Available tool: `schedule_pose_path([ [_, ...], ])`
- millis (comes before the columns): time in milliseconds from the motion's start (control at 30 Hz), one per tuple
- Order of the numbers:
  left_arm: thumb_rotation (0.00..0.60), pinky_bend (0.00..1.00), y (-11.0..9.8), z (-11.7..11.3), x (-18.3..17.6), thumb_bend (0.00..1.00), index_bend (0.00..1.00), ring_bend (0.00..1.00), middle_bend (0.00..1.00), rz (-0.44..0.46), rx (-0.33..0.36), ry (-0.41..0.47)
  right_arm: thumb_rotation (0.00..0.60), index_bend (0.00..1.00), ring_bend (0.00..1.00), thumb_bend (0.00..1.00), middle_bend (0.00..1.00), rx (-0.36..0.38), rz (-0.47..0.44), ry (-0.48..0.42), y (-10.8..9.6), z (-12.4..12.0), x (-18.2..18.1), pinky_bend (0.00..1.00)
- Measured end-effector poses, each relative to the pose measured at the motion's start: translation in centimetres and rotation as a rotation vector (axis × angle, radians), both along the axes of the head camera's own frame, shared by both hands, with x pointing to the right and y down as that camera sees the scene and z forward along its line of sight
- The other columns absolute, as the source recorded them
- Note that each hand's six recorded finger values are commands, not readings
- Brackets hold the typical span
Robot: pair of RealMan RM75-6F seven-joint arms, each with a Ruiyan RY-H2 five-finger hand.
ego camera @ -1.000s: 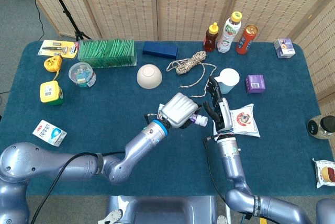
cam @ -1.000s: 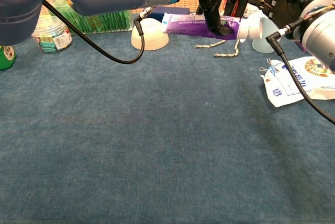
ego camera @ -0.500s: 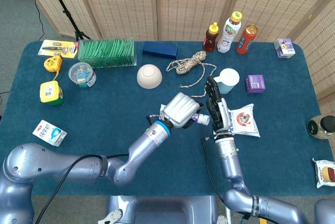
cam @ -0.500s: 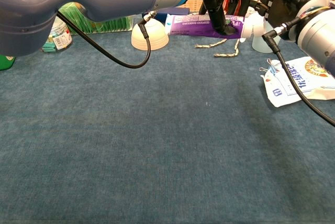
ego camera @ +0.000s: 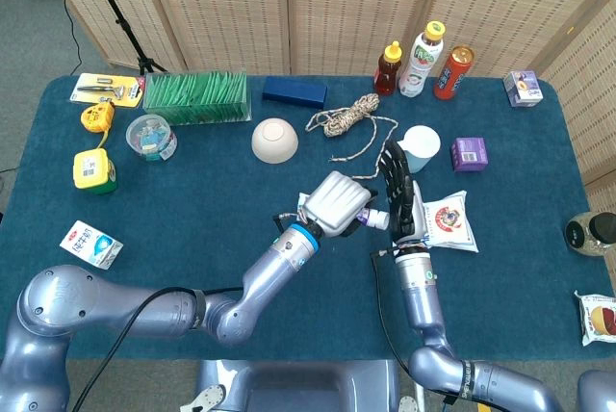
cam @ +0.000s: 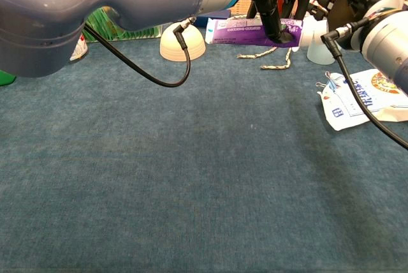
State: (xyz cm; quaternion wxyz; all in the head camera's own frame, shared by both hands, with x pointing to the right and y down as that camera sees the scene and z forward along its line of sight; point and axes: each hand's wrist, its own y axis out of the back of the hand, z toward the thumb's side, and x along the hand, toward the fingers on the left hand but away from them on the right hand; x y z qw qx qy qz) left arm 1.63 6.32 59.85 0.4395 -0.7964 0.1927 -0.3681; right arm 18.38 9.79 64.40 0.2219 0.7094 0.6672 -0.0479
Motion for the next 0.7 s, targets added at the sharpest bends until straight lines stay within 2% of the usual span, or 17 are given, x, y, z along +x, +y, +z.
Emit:
schedule_pose_path([
  [400, 0.600, 0.56, 0.13, 0.16, 0.59, 0.48, 0.59, 0.57, 0.56, 0.004, 0.008, -0.013, 0.066, 0.00, 0.00, 0.00, 0.00, -0.009, 0.035, -0.035, 0.10, 0.15, -0.01, 0.00],
  [533, 0.600, 0.56, 0.04, 0.14, 0.76, 0.48, 0.59, 0.58, 0.56, -0.003, 0.012, -0.017, 0.065, 0.00, 0.00, 0.00, 0.00, -0.018, 0.047, -0.071, 0.09, 0.07, -0.25, 0.00],
  [700, 0.600, 0.56, -0.03, 0.14, 0.97, 0.48, 0.59, 0.58, 0.56, -0.008, 0.010, -0.019, 0.065, 0.00, 0.00, 0.00, 0.00, -0.016, 0.039, -0.069, 0.14, 0.07, -0.51, 0.00],
])
